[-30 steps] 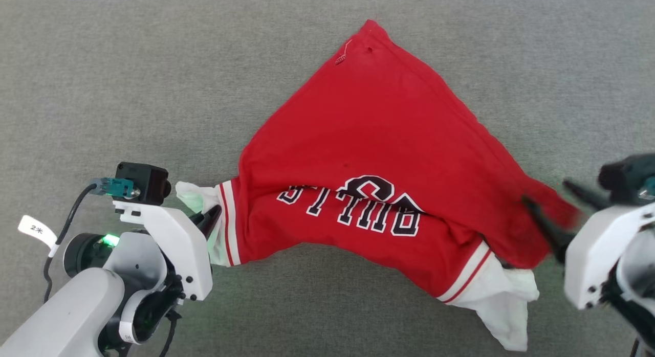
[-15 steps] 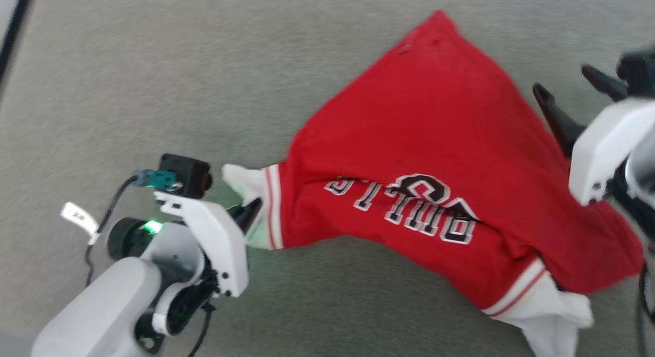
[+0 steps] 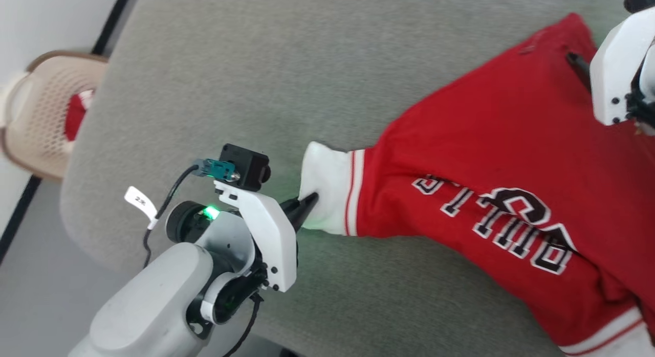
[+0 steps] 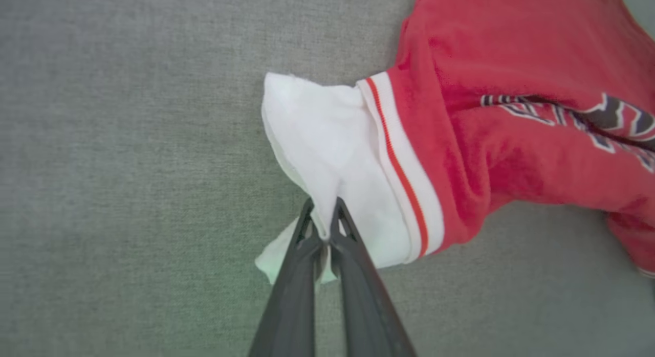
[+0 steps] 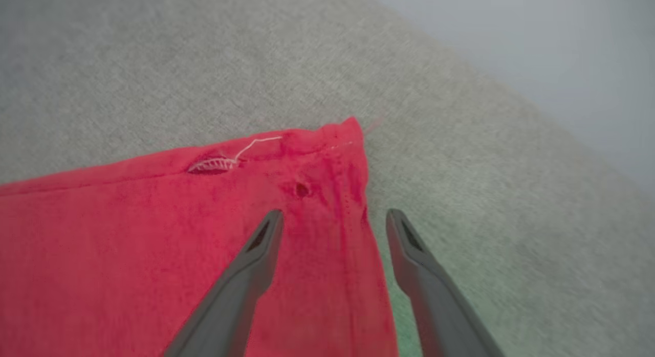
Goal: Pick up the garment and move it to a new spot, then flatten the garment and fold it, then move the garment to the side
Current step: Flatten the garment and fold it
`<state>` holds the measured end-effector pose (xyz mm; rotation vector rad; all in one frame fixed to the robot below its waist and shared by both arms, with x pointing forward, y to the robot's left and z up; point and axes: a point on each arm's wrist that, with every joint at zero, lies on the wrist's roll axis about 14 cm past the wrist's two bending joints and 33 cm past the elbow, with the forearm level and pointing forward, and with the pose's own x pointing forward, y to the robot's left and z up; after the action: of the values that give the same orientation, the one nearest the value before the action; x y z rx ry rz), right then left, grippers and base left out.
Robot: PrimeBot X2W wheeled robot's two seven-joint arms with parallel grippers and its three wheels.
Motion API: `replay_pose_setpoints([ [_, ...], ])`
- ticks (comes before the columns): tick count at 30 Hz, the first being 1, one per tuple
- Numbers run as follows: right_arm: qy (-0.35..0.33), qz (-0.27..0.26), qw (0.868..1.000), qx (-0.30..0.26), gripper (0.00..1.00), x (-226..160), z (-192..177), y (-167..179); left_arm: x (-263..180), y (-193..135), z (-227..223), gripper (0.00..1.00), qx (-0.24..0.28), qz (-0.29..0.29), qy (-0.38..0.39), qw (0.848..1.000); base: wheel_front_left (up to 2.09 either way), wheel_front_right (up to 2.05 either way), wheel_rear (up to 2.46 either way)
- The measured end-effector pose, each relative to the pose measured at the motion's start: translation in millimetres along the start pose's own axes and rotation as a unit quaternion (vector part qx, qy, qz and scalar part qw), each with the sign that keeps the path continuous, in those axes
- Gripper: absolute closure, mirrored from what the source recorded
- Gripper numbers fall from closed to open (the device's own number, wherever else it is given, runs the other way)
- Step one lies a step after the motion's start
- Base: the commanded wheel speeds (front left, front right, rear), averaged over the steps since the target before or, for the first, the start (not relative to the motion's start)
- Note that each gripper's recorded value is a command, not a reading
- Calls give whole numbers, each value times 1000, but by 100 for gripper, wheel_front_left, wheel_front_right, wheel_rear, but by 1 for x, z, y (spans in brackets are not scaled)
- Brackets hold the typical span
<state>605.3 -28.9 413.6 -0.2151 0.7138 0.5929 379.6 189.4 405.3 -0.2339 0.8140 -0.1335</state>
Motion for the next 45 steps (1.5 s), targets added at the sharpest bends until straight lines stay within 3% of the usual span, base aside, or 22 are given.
replay_pose_setpoints([
  [5,83,21,996,2,0,30,-17,10,-3,10,-7,100,-14,15,4,1000,0,0,0],
  [10,169,41,985,-1,0,41,-33,17,-2,19,-15,100,-26,27,10,999,0,0,0],
  [11,181,43,983,-1,44,41,-35,18,-1,19,-16,100,-28,29,12,999,0,0,0],
  [12,191,42,981,-8,100,40,-36,17,-1,20,-17,100,-29,29,13,999,0,0,0],
  [21,153,20,988,-6,100,13,-32,-8,6,37,24,100,8,38,-10,999,0,0,0],
  [30,45,-39,998,7,100,-53,1,-56,-5,41,122,100,94,54,-62,992,0,0,0],
  [38,-35,-89,995,8,100,-129,33,-82,-22,15,207,100,153,47,-123,979,0,0,0],
  [45,-78,-125,989,13,100,-188,52,-92,-37,-12,256,100,180,36,-161,970,0,0,0],
])
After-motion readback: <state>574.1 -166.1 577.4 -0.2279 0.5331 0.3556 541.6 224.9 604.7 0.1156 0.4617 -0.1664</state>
